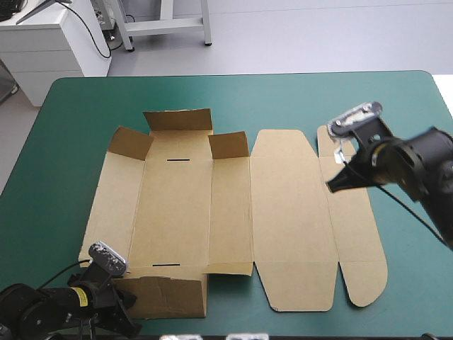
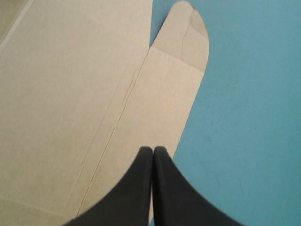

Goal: Fold the box

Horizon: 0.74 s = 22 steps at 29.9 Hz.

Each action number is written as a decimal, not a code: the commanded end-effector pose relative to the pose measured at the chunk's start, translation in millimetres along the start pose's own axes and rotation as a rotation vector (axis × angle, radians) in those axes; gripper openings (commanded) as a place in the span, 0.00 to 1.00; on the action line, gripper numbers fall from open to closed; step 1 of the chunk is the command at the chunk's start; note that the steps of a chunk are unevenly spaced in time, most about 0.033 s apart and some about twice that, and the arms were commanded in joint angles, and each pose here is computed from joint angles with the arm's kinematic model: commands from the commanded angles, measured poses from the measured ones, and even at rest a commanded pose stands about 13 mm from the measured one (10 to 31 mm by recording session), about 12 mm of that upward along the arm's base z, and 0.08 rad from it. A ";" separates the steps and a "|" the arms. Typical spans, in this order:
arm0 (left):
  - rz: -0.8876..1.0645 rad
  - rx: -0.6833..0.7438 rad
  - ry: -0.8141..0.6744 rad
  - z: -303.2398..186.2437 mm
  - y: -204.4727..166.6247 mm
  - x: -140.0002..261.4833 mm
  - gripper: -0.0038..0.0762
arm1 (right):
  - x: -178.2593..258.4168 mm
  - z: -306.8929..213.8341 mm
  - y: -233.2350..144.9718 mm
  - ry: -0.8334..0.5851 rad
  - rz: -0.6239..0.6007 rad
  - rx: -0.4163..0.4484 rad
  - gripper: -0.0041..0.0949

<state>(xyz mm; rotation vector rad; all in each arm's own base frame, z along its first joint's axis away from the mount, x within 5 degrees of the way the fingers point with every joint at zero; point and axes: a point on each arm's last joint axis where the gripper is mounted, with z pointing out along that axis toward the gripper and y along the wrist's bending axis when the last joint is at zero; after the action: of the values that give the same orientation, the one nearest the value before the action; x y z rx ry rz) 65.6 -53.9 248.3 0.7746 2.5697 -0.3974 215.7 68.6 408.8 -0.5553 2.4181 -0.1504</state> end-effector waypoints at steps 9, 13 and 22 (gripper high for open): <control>0.008 0.018 -0.064 -14.1 -4.2 -12.3 0.04 | 97.2 -15.9 7.7 -0.107 0.077 0.020 0.02; 0.022 0.021 -0.094 -29.8 -7.2 -20.8 0.04 | 113.6 -15.3 10.1 -0.105 0.087 0.019 0.02; 0.067 0.005 -0.239 -78.0 -15.0 -44.5 0.04 | 117.6 -18.2 10.2 -0.128 0.090 0.020 0.02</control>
<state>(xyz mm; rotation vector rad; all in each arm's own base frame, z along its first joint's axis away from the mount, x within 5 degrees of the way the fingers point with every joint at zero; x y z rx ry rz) 65.0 -54.7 313.4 0.7947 2.4263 -0.4167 115.2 28.3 342.1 -0.4502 2.3939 -0.0899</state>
